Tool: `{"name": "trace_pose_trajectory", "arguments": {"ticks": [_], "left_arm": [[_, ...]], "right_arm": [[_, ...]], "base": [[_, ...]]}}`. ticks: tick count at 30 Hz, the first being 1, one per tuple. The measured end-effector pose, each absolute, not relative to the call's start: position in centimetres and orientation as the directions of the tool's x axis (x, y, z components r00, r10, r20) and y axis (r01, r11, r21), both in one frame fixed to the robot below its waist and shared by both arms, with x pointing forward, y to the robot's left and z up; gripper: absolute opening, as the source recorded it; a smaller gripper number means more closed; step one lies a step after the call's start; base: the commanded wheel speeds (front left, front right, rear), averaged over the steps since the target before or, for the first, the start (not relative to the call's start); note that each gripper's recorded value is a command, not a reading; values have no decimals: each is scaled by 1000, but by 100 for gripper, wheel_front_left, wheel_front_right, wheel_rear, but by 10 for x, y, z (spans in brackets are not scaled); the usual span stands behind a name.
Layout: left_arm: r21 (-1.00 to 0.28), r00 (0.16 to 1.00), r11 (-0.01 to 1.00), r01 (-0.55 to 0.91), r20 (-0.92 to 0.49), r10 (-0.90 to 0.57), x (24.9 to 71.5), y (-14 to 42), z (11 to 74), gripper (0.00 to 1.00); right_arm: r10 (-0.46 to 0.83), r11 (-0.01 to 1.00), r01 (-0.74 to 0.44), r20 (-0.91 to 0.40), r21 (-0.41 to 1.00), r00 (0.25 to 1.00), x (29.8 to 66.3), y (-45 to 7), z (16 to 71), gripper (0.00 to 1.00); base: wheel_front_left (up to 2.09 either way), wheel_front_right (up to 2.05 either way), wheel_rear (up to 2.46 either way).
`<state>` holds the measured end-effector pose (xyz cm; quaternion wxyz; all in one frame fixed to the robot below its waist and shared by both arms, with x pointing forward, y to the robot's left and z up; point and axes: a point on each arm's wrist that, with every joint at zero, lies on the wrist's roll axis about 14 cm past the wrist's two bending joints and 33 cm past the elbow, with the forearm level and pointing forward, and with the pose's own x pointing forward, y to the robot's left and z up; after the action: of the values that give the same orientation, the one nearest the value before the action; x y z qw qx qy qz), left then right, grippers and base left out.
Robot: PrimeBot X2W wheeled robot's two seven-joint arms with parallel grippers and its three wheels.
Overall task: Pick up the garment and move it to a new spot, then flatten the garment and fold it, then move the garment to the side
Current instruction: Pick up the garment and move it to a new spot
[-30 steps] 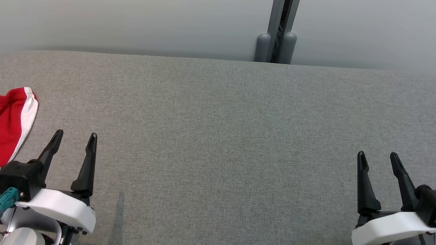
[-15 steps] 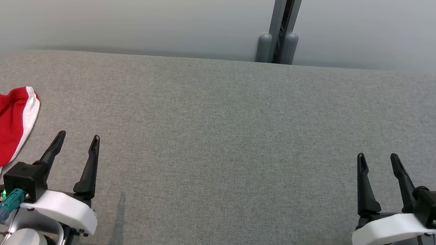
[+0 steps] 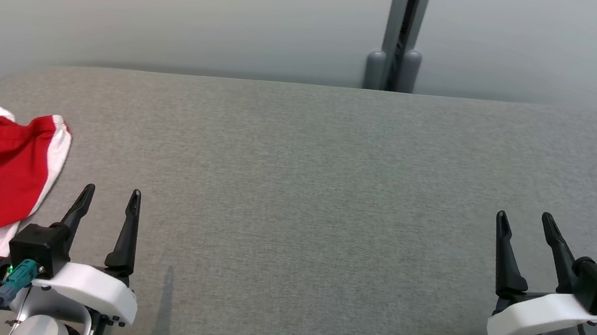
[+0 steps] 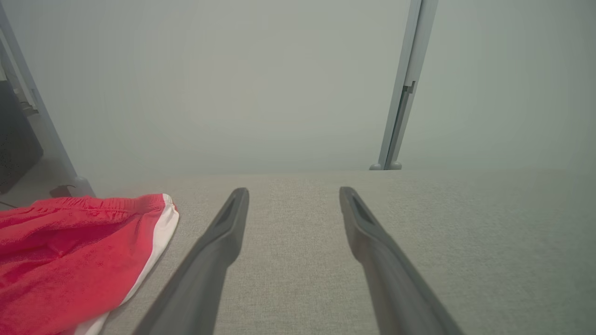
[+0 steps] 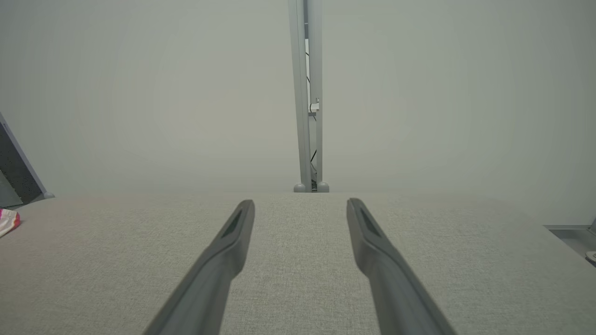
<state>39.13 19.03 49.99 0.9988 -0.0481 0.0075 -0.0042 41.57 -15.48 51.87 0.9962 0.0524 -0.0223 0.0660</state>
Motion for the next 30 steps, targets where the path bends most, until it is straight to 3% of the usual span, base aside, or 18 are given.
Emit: {"name": "trace_pose_trajectory", "arguments": {"ticks": [12, 21, 30], "left_arm": [[-106, 985, 980, -171, 8, 173, 357, 248, 506, 100], [-117, 930, 925, -363, 14, 367, 307, 305, 506, 100], [-130, 884, 877, -462, 11, 467, 273, 333, 506, 100]], "right_arm": [[311, 944, -316, 68, 97, 948, 436, -84, 523, 100], [500, 856, -506, 76, 110, 863, 443, -2, 524, 100], [596, 790, -600, 74, 122, 800, 440, 44, 522, 100]], "base": [[0, 0, 0], [0, 0, 0], [0, 0, 0]]}}
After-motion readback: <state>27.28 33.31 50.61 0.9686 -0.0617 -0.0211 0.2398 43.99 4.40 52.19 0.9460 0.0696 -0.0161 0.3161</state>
